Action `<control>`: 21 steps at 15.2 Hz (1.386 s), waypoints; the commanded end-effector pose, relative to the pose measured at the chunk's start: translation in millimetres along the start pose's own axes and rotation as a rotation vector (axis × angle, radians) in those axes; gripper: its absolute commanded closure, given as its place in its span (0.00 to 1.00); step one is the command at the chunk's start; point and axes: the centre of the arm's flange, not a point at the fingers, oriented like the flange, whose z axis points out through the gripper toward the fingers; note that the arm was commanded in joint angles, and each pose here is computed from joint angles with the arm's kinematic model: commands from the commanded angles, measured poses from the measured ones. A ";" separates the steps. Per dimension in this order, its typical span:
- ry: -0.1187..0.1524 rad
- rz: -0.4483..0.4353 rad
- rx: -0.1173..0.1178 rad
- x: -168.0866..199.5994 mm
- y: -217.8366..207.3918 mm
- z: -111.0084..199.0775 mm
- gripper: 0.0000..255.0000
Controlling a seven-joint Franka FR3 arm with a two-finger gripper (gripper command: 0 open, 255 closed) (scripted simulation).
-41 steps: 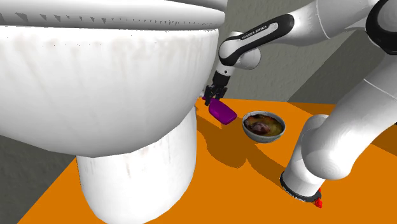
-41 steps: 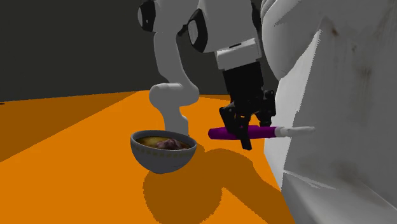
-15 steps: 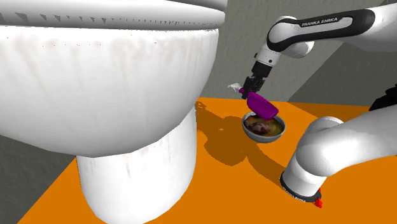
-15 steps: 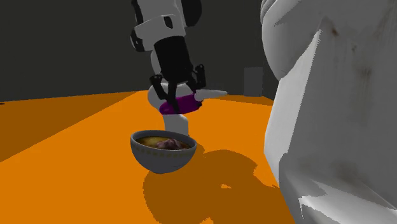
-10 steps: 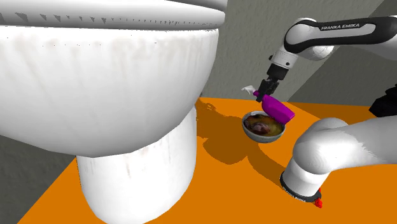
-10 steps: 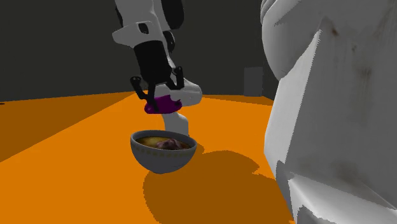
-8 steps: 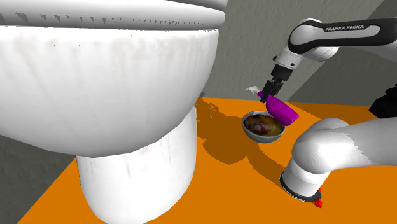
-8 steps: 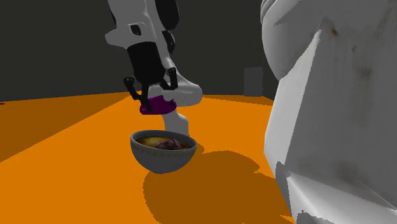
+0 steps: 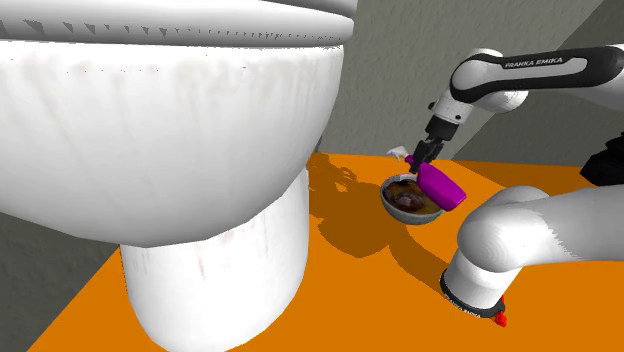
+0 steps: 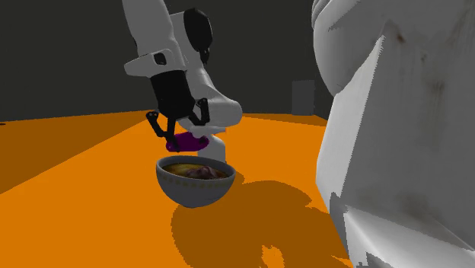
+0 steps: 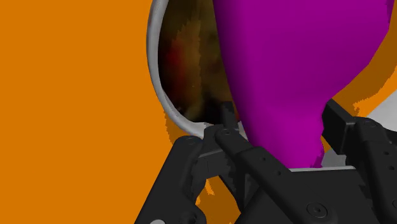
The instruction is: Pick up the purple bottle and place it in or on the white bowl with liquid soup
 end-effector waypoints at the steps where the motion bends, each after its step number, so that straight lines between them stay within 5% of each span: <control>1: 0.001 0.000 0.000 -0.7 1.4 10.5 1.00; 11: 0.001 0.000 0.000 -2.2 4.3 22.2 1.00; 12: 0.001 0.000 0.000 -2.2 4.3 22.2 0.00; 17: 0.001 0.000 0.000 -2.2 4.3 22.2 0.00; 21: 0.001 0.000 0.000 -2.2 4.3 -27.8 0.00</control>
